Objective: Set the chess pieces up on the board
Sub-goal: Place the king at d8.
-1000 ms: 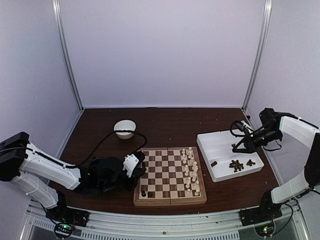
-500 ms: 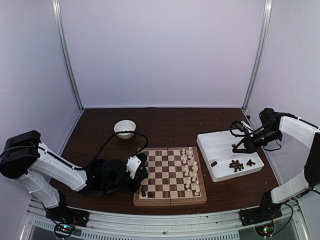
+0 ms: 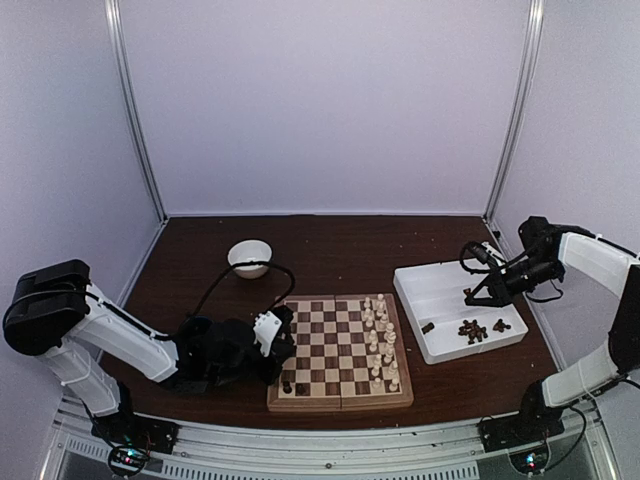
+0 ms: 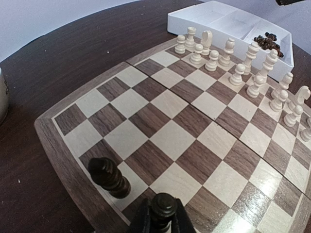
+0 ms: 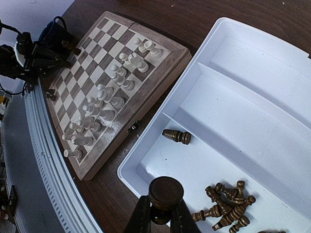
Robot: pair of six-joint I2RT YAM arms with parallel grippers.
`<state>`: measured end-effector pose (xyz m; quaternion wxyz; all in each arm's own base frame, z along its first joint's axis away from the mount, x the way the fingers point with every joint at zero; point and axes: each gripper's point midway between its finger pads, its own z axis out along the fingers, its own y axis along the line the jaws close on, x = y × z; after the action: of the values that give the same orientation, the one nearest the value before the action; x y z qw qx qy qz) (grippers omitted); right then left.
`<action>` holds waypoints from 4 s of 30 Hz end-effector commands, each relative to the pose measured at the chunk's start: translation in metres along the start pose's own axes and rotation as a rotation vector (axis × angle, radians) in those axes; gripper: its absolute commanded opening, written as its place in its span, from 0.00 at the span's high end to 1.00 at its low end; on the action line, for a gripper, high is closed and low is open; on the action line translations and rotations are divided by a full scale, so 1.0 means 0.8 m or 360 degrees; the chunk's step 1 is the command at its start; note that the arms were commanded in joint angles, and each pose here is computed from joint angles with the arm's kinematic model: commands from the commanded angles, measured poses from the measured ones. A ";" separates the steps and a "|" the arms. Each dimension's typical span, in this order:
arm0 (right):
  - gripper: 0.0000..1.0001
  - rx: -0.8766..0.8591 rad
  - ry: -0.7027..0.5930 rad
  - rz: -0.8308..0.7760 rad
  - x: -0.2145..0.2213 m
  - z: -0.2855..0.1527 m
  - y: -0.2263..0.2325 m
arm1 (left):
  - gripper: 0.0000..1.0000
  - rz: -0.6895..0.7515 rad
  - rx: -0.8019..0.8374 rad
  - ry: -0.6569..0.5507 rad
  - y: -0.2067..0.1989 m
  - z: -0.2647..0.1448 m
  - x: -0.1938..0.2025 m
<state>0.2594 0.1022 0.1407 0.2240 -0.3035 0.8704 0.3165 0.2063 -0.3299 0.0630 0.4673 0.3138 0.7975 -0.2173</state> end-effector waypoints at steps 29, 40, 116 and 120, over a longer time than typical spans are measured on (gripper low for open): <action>0.91 -0.0008 0.0017 0.0006 0.006 0.003 0.000 | 0.76 -0.0031 -0.0008 -0.0010 0.004 0.005 -0.008; 0.90 -0.0008 0.0017 0.0007 0.006 0.004 -0.001 | 0.71 -0.0041 -0.0016 0.0045 0.008 -0.008 -0.002; 0.91 -0.0013 0.0019 0.0007 0.006 0.005 -0.002 | 0.60 -0.0023 -0.0014 0.0105 0.004 -0.023 0.001; 0.91 0.0001 0.0017 -0.0010 0.004 0.001 0.000 | 0.58 -0.0006 -0.0038 0.0181 0.007 -0.050 0.007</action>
<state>0.2575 0.1023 0.1377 0.2195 -0.3027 0.8711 0.3182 0.1943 -0.3151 0.0706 0.4324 0.3176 0.8185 -0.2055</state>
